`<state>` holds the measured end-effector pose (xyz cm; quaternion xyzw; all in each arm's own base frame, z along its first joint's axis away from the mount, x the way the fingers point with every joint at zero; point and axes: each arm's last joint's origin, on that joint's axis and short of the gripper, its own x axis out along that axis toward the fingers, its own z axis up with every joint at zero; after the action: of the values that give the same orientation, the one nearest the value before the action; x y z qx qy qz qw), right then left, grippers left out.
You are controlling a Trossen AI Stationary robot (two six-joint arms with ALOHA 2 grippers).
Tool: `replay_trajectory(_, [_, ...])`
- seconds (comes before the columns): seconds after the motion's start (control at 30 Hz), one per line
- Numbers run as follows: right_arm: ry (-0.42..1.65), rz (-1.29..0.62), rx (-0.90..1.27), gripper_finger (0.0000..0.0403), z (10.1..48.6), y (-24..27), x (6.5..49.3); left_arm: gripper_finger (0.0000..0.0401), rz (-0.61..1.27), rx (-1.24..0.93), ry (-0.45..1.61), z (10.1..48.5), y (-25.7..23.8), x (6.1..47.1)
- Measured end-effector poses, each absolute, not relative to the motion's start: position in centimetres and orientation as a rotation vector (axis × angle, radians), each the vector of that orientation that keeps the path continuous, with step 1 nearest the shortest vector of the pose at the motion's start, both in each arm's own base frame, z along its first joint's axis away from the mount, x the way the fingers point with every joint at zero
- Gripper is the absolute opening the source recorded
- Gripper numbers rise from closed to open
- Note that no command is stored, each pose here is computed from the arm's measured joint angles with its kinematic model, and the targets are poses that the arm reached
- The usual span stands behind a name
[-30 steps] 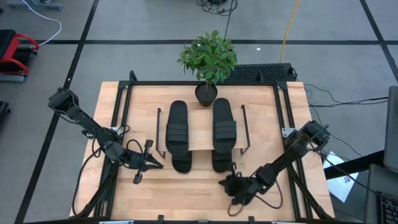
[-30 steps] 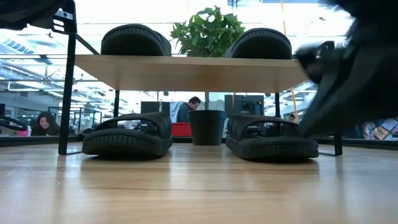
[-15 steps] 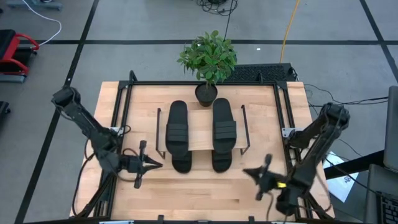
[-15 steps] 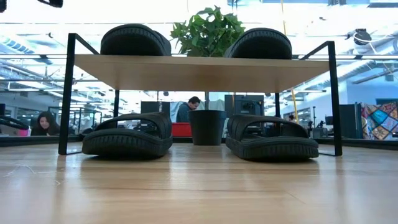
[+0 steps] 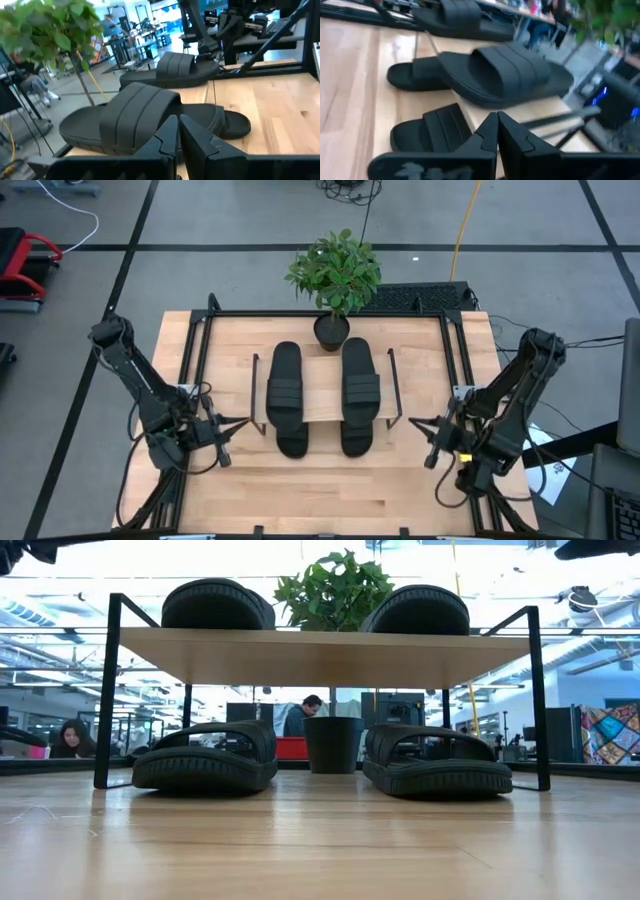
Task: Pick and place slides into the shelf
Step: Adjust the shelf
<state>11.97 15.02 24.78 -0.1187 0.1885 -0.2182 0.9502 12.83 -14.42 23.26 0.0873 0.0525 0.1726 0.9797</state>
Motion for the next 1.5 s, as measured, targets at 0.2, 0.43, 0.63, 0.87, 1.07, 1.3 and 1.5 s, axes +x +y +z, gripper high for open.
replay_trajectory(0.2, [0.401, -0.501, -0.179, 0.0000, 25.2, 13.6, 12.1, 0.0024, 0.363, 0.228, 0.140, 21.9, -14.7, 13.2])
replay_trajectory(0.43, [0.436, -0.530, -0.221, 0.0000, 25.4, 12.7, 11.9, 0.0024, 0.443, 0.250, 0.122, 21.8, -14.6, 13.1])
replay_trajectory(0.63, [0.560, -0.503, -0.274, 0.0000, 25.1, 12.5, 11.7, 0.0024, 0.433, 0.295, 0.141, 21.3, -14.5, 12.8])
replay_trajectory(0.87, [0.591, -0.502, -0.287, 0.0000, 25.1, 12.4, 11.5, 0.0024, 0.437, 0.342, 0.149, 21.8, -13.5, 11.9])
replay_trajectory(1.07, [0.588, -0.499, -0.281, 0.0000, 25.1, 12.4, 11.6, 0.0023, 0.477, 0.295, 0.176, 22.0, -10.2, 10.4])
replay_trajectory(1.3, [0.590, -0.498, -0.287, 0.0000, 25.1, 12.4, 11.6, 0.0023, 0.478, 0.029, 0.333, 20.0, -6.9, 9.0])
replay_trajectory(1.5, [0.651, -0.502, -0.305, 0.0000, 24.2, 12.1, 11.4, 0.0023, 0.475, -0.140, 0.332, 15.9, -6.6, 8.7])
